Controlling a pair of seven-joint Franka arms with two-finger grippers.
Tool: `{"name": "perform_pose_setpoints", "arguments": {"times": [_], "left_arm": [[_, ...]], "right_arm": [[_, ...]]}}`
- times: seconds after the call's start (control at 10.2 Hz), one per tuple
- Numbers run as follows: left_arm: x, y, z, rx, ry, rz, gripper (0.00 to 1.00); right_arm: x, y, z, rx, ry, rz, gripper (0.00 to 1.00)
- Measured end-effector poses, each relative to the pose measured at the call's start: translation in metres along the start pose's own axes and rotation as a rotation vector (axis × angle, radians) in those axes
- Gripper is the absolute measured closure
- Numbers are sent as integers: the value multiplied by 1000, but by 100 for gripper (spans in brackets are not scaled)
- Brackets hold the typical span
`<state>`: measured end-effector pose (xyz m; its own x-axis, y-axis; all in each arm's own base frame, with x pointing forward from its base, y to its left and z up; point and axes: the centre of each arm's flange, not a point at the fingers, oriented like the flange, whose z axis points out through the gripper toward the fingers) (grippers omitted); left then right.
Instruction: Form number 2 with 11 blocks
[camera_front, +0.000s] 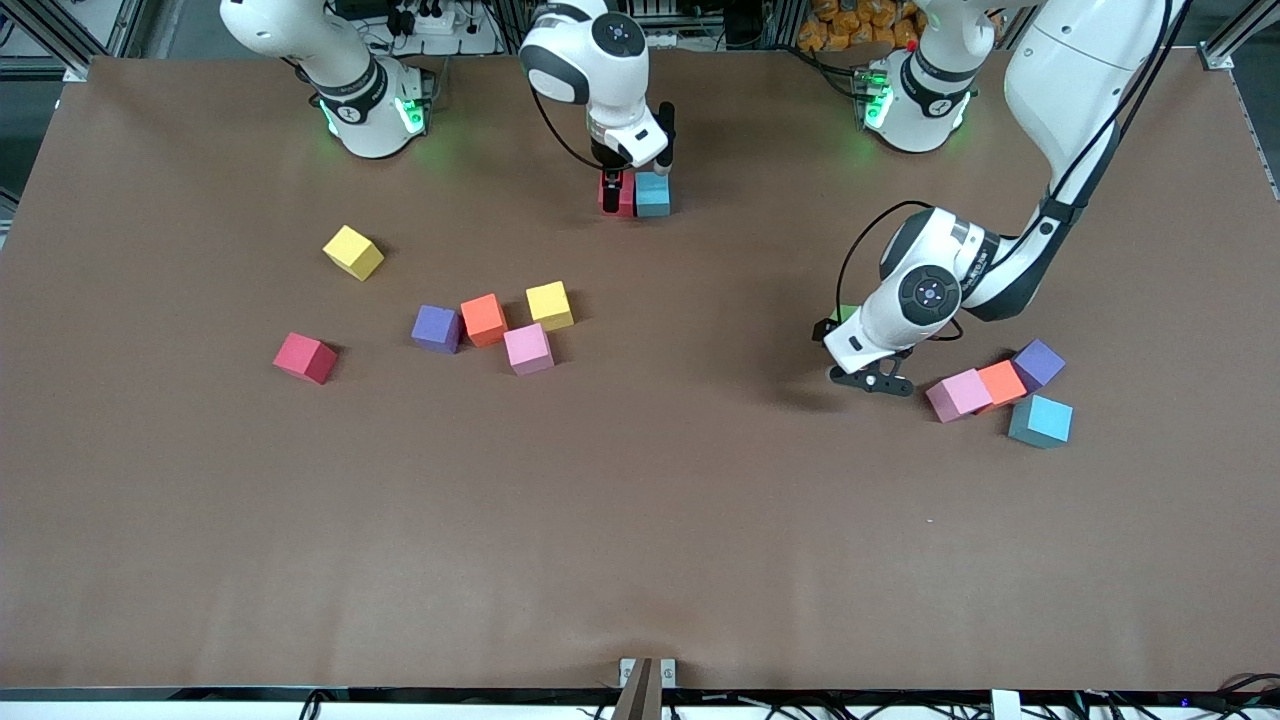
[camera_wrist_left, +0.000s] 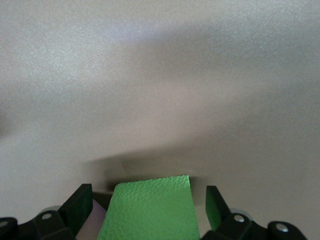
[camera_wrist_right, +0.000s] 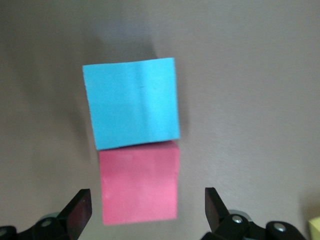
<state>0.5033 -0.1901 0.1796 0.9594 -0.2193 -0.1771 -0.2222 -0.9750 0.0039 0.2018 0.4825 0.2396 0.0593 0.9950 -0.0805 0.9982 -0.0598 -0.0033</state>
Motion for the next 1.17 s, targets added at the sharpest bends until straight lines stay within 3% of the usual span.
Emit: {"name": "perform_pose_setpoints", "arguments": {"times": [0.29, 0.59, 1.07, 1.17], "left_arm": [[-2, 0, 2, -2, -20, -10, 0], [-2, 1, 2, -33, -31, -44, 0], [-11, 2, 7, -28, -99, -54, 0], [-13, 1, 9, -22, -120, -53, 0]], "right_arm": [[-11, 18, -28, 10, -2, 38, 0], [-41, 106, -58, 28, -40, 211, 0], [-144, 270, -86, 8, 27, 572, 0], [-159, 286, -80, 33, 52, 662, 0]]}}
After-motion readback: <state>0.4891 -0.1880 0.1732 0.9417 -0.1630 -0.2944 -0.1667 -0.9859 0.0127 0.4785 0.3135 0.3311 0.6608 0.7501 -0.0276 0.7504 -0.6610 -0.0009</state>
